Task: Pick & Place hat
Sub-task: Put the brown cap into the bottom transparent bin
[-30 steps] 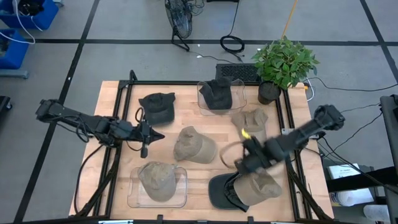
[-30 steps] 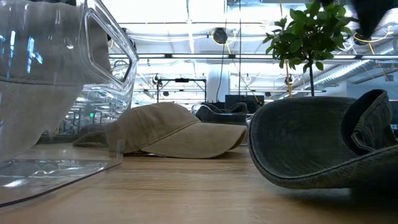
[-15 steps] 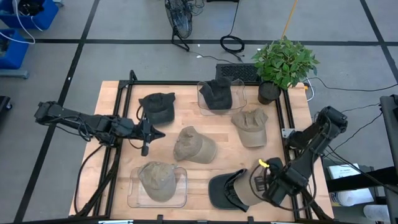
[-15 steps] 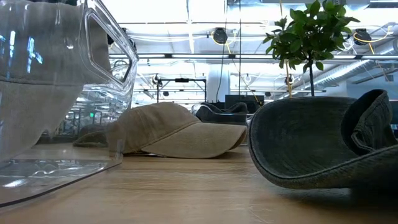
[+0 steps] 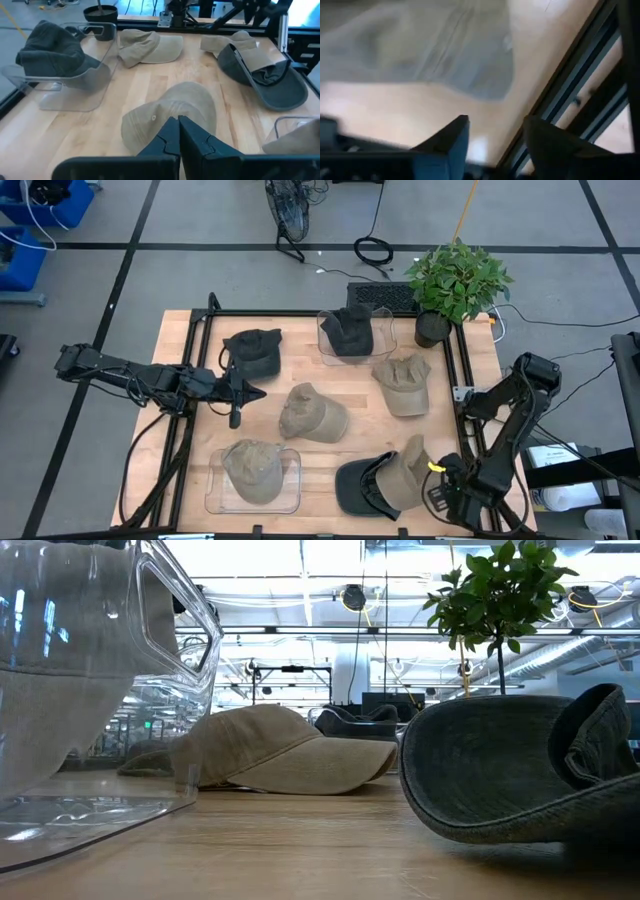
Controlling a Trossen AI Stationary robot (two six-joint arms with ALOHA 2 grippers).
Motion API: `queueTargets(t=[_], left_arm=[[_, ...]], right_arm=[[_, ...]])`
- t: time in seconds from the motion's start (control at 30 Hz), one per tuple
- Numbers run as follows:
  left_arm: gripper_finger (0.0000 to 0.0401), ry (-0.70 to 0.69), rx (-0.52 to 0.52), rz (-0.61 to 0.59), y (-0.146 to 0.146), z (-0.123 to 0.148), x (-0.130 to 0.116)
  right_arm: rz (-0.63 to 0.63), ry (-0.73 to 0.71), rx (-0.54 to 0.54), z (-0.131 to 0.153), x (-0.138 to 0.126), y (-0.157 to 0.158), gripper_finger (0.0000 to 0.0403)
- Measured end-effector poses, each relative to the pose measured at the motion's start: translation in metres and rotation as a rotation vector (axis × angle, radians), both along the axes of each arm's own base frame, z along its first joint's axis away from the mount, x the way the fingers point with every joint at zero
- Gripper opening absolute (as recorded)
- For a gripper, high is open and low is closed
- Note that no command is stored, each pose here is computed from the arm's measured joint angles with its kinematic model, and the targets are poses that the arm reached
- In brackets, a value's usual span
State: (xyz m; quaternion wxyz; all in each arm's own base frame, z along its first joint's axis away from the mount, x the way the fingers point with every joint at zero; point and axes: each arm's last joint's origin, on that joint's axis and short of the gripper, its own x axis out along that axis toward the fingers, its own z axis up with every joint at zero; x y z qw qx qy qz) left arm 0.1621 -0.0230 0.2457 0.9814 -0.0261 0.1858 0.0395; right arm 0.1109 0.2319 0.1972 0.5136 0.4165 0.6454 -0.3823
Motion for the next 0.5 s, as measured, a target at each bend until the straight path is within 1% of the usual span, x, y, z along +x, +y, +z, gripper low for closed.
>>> queueTargets(t=[0.13, 0.3, 0.4, 0.5], left_arm=[[0.001, -0.005, -0.042, 0.027, 0.0, 0.0, 0.0], [0.0005, -0.012, -0.083, 0.072, 0.001, 0.0, 0.0], [0.001, -0.015, -0.093, 0.093, 0.002, 0.0, 0.0], [0.0004, -0.018, -0.122, 0.105, 0.002, 0.0, 0.0]], right_arm=[[0.045, -0.08, -0.048, -0.013, -0.008, -0.003, 0.0227], [0.095, -0.18, -0.081, -0.017, -0.013, -0.005, 0.0276], [0.122, -0.273, -0.067, -0.018, -0.013, -0.008, 0.0297], [0.139, -0.372, -0.05, -0.023, -0.011, -0.01, 0.0306]])
